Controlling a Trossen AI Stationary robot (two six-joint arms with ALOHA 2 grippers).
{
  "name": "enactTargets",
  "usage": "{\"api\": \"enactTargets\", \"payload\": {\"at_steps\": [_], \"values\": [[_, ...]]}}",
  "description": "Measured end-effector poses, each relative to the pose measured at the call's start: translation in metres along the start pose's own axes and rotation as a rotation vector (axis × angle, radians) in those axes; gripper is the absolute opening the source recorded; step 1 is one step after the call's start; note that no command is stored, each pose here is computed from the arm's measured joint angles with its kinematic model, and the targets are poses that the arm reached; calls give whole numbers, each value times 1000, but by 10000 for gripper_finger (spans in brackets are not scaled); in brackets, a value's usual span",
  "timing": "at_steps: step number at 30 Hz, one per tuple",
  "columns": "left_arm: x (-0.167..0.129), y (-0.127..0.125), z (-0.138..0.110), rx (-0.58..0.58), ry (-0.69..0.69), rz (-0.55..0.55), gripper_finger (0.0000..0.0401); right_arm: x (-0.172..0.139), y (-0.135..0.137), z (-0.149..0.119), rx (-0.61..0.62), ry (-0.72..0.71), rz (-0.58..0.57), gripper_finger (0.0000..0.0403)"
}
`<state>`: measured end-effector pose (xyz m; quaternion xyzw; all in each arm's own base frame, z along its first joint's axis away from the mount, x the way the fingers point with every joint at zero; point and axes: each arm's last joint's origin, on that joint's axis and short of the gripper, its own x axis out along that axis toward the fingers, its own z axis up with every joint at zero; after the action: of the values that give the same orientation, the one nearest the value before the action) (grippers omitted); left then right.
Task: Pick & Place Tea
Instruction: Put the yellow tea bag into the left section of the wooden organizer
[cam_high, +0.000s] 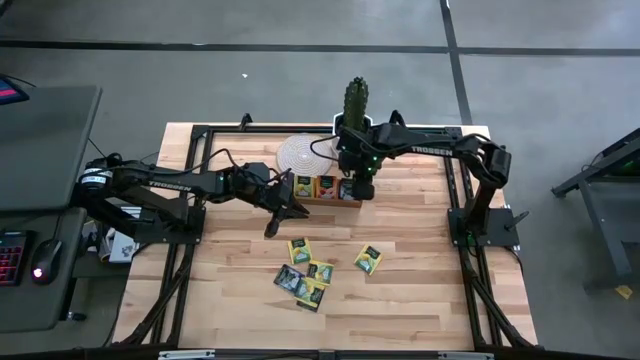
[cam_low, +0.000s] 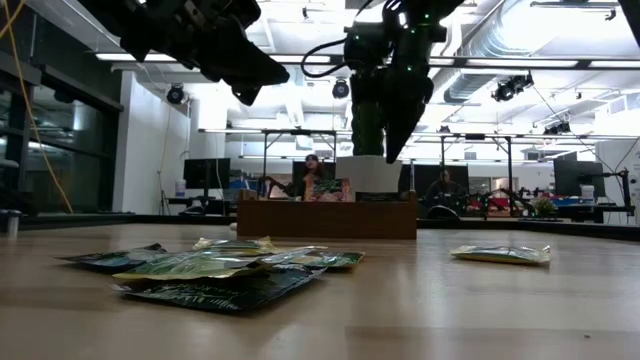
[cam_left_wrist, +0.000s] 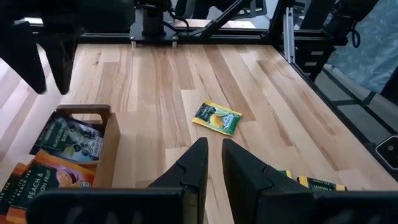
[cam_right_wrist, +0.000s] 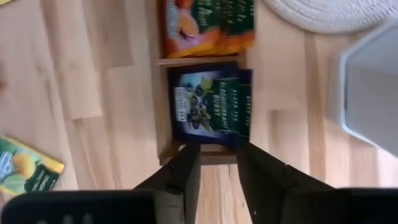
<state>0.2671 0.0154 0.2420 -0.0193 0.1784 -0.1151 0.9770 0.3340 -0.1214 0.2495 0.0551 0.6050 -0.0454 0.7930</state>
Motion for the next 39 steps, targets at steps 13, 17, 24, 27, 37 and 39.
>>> {"api": "enactTargets", "payload": {"at_steps": [13,17,24,27,37,39], "values": [[28,-31,-7,1,3,8,36,-71,66,-23,135,-106,-140,63],[49,-45,-9,17,-12,19,7,-91,88,-38,223,-127,-122,46],[98,-52,-9,18,48,-7,1,-85,119,-63,345,-141,-181,28],[120,-54,-5,18,85,-48,1,-62,129,-82,451,-155,-120,23],[179,-64,9,1,235,25,0,-21,146,-146,806,-264,62,3],[191,-66,9,-50,267,82,0,-13,148,-155,837,-241,61,3]]}}
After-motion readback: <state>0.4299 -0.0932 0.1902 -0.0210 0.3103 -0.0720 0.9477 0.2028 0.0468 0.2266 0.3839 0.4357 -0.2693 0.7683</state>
